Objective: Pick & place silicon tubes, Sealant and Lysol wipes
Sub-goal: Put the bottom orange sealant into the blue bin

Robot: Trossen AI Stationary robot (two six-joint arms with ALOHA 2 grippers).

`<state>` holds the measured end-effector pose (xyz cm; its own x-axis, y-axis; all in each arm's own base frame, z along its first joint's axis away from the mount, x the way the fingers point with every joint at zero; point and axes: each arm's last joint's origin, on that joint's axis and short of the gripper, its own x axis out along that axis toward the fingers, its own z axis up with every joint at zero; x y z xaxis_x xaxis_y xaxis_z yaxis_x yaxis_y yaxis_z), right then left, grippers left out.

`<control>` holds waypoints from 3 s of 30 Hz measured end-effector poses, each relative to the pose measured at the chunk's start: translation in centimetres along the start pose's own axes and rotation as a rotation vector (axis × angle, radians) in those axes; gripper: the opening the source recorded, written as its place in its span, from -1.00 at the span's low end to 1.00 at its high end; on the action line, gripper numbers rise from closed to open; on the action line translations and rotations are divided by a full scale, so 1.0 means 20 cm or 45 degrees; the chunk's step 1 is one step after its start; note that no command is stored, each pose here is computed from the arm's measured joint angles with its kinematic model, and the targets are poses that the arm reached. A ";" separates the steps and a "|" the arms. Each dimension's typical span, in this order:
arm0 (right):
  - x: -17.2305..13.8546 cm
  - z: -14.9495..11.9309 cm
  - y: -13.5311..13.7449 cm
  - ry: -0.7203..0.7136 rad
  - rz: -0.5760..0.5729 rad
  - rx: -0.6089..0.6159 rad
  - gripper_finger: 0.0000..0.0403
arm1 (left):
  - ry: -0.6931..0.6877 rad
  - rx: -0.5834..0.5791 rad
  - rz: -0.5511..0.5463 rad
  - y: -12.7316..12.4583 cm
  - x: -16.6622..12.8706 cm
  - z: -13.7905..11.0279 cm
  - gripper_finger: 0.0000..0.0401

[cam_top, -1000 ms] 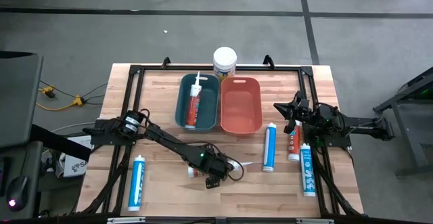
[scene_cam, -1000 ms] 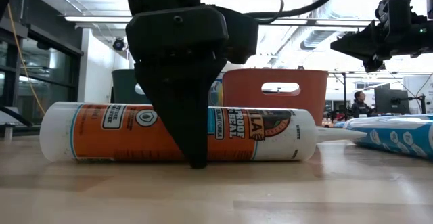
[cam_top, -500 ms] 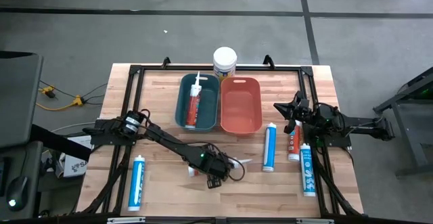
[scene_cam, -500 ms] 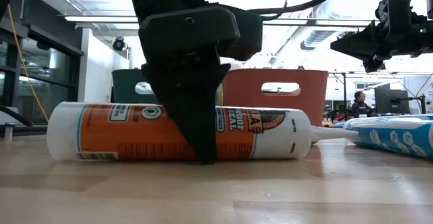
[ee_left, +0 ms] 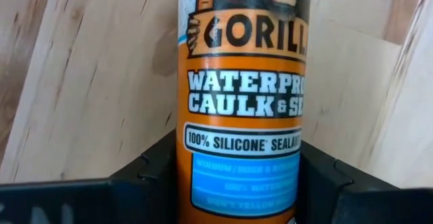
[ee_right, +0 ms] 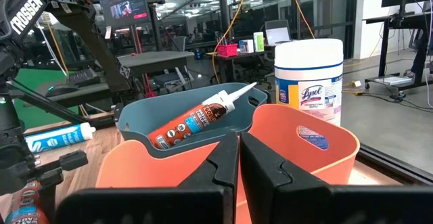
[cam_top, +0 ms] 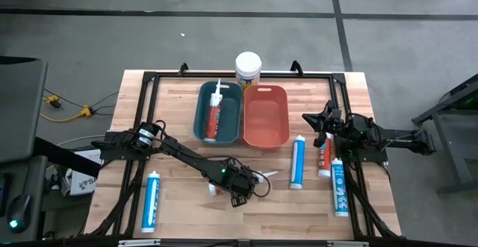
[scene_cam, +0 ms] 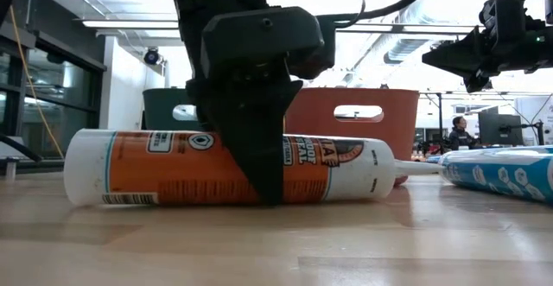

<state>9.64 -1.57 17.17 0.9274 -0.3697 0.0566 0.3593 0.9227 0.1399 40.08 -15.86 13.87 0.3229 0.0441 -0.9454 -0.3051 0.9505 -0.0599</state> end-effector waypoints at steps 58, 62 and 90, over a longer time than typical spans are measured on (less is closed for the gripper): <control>0.00 0.00 0.00 0.001 0.000 0.000 -0.94 | -1.084 -0.311 0.420 -0.18 -0.68 -0.17 -0.09; 0.00 0.00 0.00 0.001 0.000 -0.001 -0.94 | -1.121 -0.367 0.446 -0.15 -0.71 -0.18 -0.09; 0.00 0.00 0.00 0.001 0.000 -0.001 -0.94 | -1.067 -0.513 0.708 0.30 -1.00 -0.04 -0.09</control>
<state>9.64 -1.57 17.16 0.9274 -0.3699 0.0559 0.3596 0.9226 0.1394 31.02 -11.31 32.11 0.5112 0.7793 -0.3625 -0.8205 0.5681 0.0643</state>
